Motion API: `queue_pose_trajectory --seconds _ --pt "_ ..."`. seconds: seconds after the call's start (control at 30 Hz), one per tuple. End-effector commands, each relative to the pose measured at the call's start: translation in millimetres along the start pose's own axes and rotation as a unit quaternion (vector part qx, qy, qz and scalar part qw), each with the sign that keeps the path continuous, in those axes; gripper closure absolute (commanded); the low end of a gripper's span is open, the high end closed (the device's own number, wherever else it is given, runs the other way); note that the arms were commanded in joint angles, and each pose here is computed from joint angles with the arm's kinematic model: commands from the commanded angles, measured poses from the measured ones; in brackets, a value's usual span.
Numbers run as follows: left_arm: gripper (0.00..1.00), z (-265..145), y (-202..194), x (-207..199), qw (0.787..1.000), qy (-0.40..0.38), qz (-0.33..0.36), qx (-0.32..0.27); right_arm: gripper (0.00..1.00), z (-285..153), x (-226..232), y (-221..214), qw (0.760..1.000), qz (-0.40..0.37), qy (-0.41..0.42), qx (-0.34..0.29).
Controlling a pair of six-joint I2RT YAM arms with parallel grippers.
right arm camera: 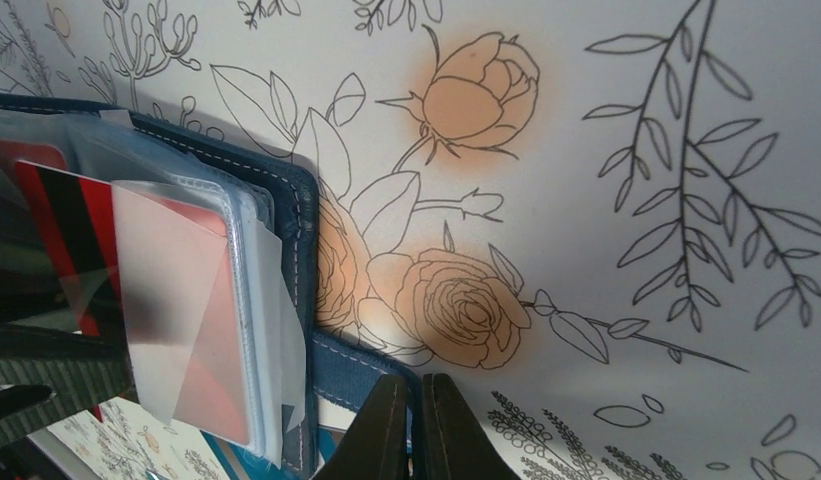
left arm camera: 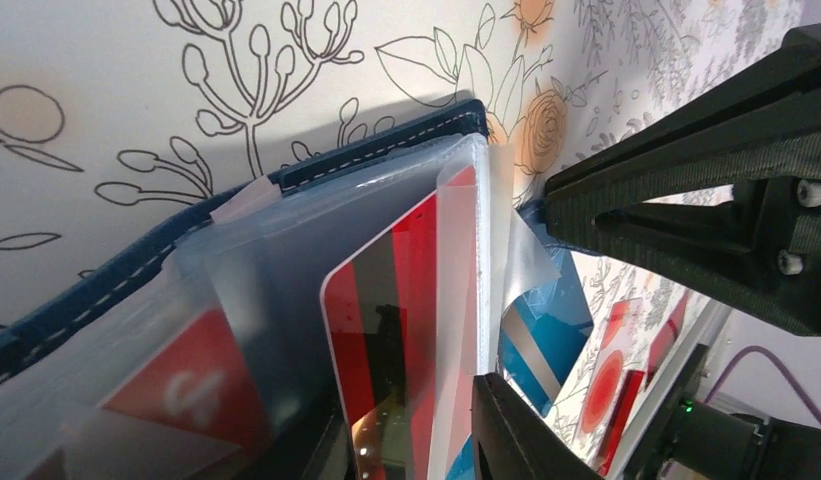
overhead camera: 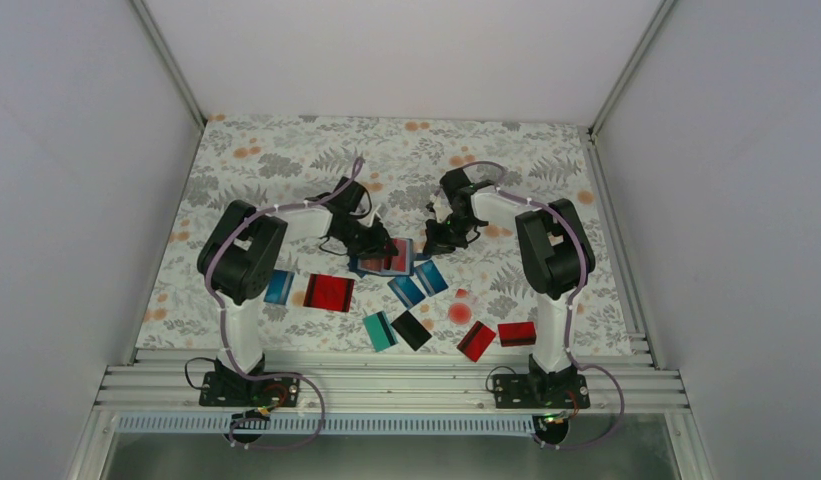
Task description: Put the credit cards into the card holder
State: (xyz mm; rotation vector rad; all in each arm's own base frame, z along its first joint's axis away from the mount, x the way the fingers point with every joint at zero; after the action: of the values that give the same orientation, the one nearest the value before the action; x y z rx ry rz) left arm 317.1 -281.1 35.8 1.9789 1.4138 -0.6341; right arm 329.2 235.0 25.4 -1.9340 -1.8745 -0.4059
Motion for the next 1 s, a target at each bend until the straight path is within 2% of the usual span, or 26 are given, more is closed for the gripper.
queue_pose_trajectory --seconds 0.0,0.27,0.4,0.57,0.73,0.97 --pt "0.69 0 -17 3 0.999 0.039 -0.008 0.036 0.96 10 3 -1 1.000 0.000 0.008 0.004" --pt "0.43 -8 -17 4 0.997 0.066 0.002 0.045 0.96 9 4 0 1.000 -0.003 0.010 0.000" --pt "0.27 -15 -13 5 0.995 0.090 0.009 0.050 0.96 7 5 2 1.000 -0.004 0.009 -0.004" --pt "0.13 -23 -8 2 0.992 0.108 0.010 0.059 0.96 6 8 7 1.000 -0.006 0.010 -0.007" --pt "0.03 -26 -8 3 0.990 0.121 0.013 0.071 0.96 6 12 13 1.000 -0.007 0.013 -0.011" --pt "0.02 -38 1 1 0.987 0.146 0.034 0.055 0.94 4 15 18 1.000 -0.018 0.010 -0.014"
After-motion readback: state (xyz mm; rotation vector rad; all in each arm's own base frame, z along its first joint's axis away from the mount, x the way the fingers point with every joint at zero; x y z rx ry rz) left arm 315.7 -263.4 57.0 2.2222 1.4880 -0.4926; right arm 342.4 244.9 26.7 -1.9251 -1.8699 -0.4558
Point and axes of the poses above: each gripper's point midway between its finger pads, its own z axis out along the fingers, its own x axis along the line the jaws close on, y = z × x, the point moved 1 cm from there along -z, back along the fingers, and after that the axes turned 12 degrees about z, right-handed, at the moved point
